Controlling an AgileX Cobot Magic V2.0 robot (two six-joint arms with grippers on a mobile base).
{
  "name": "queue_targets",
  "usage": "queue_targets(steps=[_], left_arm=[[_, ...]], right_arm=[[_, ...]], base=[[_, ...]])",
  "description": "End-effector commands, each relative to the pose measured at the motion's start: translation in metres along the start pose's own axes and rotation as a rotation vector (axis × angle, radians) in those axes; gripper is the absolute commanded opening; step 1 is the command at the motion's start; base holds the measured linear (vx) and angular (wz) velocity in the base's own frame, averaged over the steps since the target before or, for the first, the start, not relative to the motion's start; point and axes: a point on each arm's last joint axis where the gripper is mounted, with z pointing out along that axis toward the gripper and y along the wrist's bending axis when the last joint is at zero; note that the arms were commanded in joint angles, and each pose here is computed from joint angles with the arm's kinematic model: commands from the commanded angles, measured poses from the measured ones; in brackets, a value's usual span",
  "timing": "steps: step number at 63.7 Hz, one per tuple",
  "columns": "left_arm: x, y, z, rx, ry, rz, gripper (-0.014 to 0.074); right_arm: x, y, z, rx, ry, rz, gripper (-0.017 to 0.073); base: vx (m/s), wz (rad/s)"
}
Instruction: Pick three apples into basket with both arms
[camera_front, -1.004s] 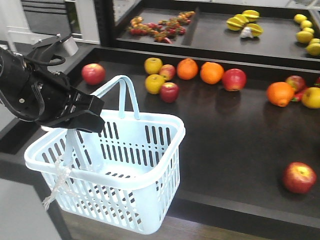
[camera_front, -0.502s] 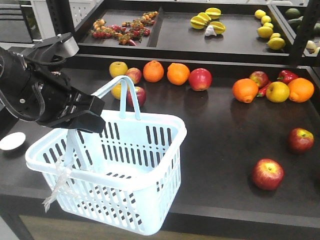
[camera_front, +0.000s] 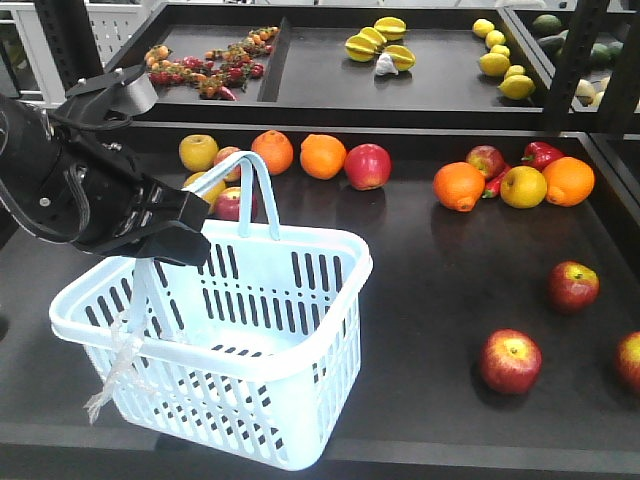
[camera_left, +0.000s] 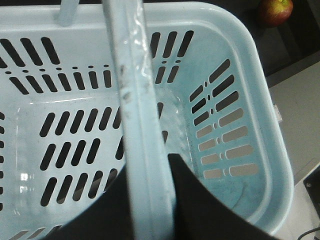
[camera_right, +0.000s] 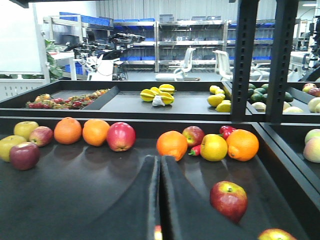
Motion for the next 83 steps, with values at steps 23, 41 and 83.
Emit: queue_targets(steps=[23,41,83], left_arm=[[-0.004,-0.0124,-0.017,0.045,-0.098,0.003,-0.0008],[-0.004,-0.0124,-0.017,0.045,-0.098,0.003,-0.0008],[-0.004,-0.0124,-0.017,0.045,-0.098,0.003,-0.0008]], right_arm=[[-0.0019,0.0004,-0.0006,-0.002,-0.065,-0.008,-0.0004],[-0.0019,0.0004,-0.0006,-0.002,-0.065,-0.008,-0.0004],[-0.0019,0.0004,-0.0006,-0.002,-0.065,-0.008,-0.0004]], base=[[0.08,-0.11],[0.07,-0.04],[0.06,-0.01]])
